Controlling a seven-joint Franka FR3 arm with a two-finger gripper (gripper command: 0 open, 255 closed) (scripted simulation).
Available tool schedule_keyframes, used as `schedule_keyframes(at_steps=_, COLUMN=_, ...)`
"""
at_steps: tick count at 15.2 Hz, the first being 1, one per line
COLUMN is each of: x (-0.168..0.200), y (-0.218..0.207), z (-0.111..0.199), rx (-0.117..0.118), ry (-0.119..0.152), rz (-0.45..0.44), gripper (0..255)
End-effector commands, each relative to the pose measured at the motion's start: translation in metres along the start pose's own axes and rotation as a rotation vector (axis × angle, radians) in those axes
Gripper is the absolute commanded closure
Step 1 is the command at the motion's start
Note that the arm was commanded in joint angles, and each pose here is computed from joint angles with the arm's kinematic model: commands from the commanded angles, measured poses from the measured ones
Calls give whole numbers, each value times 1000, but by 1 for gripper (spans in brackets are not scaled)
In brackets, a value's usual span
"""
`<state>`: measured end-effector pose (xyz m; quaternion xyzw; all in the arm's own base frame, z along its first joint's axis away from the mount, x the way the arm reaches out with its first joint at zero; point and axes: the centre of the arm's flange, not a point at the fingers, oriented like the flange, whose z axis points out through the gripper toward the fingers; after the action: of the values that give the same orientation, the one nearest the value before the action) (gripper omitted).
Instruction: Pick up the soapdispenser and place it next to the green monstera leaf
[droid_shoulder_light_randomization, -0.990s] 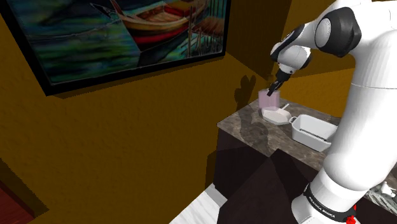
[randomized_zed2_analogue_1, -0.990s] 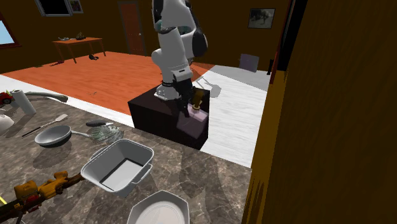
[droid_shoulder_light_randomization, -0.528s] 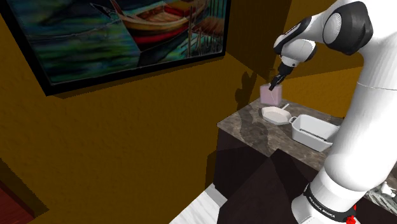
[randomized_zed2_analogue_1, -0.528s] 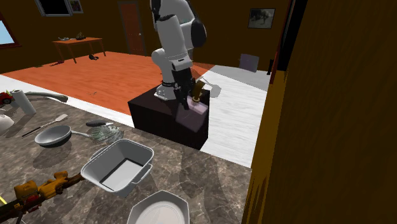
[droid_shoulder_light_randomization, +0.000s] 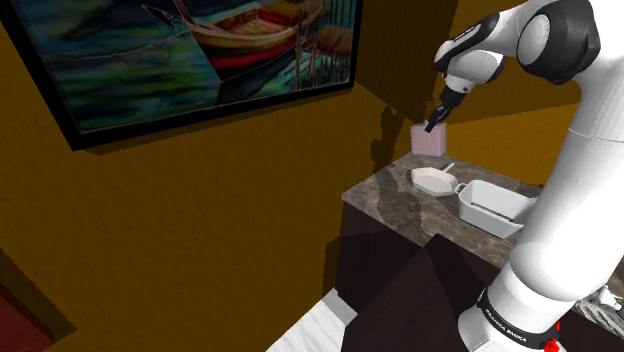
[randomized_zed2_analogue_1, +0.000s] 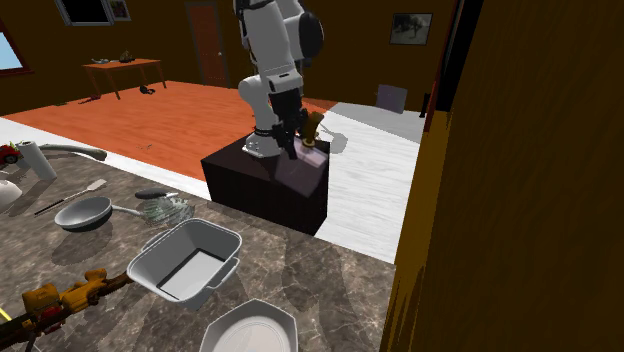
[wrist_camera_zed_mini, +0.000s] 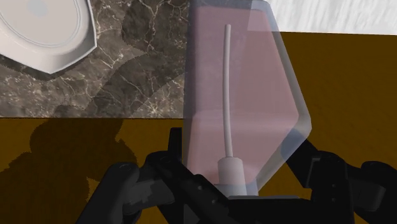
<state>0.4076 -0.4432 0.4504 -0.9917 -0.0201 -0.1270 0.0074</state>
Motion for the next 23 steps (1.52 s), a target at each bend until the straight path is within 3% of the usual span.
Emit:
schedule_keyframes(at_steps=1, x=2, y=0, z=-9, rx=0, ry=0, rz=0, gripper=255)
schedule_keyframes(at_steps=23, x=-265, y=91, z=-80, rx=0, ry=0, rz=0, gripper=255)
